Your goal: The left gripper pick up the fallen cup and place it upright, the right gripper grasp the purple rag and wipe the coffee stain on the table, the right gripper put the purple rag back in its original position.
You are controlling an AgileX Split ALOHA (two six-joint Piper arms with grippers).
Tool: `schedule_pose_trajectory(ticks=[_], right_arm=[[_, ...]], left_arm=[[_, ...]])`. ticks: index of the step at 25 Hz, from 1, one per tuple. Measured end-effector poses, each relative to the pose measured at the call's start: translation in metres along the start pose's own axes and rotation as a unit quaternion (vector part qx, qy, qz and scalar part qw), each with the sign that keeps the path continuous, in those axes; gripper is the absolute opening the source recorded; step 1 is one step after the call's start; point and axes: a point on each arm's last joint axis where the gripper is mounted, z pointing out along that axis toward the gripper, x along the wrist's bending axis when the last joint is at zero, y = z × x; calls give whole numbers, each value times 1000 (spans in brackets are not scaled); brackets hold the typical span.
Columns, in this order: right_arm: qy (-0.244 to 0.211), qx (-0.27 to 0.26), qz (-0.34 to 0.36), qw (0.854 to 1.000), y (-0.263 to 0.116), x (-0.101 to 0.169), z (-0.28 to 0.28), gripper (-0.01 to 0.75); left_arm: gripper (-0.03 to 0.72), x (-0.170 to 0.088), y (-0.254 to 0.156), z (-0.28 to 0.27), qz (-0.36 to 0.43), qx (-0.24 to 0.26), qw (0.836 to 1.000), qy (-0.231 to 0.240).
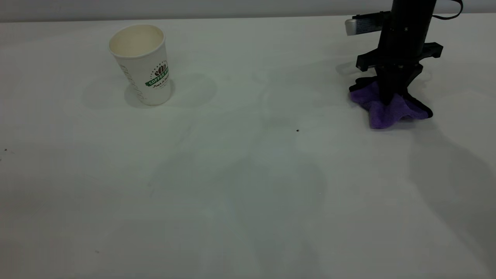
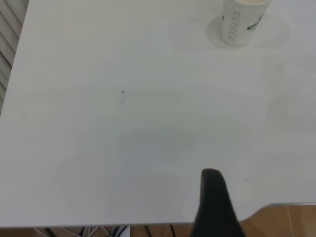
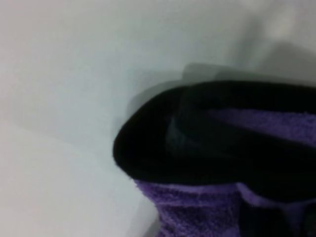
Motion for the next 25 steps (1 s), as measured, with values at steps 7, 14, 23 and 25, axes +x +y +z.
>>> schedule_pose_trajectory(ticks=[7, 14, 23, 25], right_arm=[[53, -16, -20, 998, 1, 1, -5, 360], [64, -64, -33, 995, 7, 6, -40, 509], [64, -143, -48, 987, -7, 19, -173, 522], [62, -169, -38, 983, -16, 23, -207, 522]], left_arm=[[554, 0, 0, 0, 0, 0, 1000, 0], [554, 0, 0, 0, 0, 0, 1000, 0], [554, 0, 0, 0, 0, 0, 1000, 0], [554, 0, 0, 0, 0, 0, 1000, 0]])
